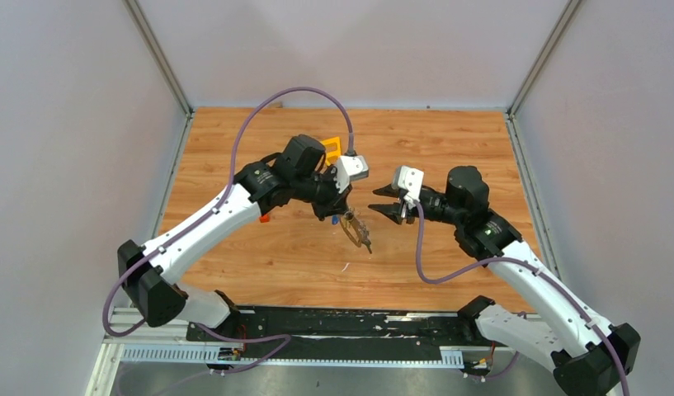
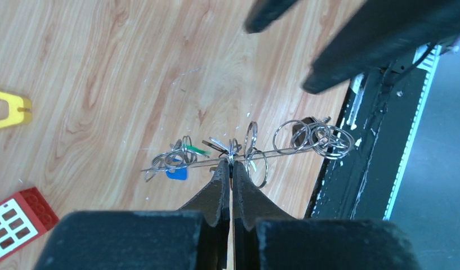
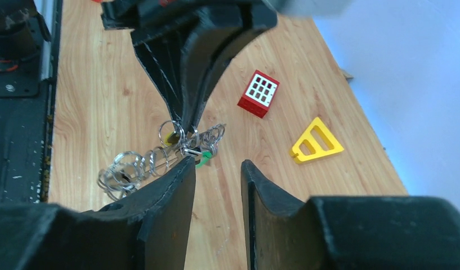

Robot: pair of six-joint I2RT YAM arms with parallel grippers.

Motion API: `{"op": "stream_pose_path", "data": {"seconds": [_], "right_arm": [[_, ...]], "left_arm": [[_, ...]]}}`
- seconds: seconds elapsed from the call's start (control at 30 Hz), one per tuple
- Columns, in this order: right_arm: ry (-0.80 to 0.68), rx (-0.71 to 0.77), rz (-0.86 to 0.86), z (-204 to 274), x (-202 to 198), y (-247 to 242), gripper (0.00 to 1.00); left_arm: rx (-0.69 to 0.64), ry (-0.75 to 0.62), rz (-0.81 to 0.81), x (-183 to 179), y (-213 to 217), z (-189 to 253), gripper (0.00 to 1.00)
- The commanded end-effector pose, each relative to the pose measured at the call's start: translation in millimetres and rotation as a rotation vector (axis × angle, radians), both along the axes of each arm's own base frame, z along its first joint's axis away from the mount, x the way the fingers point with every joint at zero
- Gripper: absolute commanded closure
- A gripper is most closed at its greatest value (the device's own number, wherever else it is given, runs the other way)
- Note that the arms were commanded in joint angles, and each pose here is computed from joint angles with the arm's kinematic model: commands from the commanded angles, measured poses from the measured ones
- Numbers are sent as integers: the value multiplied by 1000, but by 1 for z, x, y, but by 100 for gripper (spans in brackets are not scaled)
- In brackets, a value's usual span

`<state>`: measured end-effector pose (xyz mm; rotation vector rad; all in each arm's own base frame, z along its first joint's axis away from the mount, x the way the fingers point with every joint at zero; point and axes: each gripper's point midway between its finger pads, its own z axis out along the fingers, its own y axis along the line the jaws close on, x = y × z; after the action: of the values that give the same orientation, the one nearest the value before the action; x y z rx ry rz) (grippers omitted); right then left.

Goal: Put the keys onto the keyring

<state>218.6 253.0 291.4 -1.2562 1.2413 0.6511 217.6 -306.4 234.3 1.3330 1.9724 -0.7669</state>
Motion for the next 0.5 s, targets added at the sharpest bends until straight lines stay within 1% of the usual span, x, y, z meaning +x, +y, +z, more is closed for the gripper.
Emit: {"op": "stream_pose_path", "data": {"seconds": [0.0, 0.2, 0.47], "right_arm": [[53, 89, 67, 21, -5, 10, 65], [140, 116, 164, 14, -14, 21, 66], [187, 119, 248, 6, -23, 28, 68]], "left_arm": [[-127, -156, -134, -11, -3, 39, 100], [-164, -189, -221, -26, -1, 42, 100], [-175, -195, -251, -34, -4, 38, 100]]}}
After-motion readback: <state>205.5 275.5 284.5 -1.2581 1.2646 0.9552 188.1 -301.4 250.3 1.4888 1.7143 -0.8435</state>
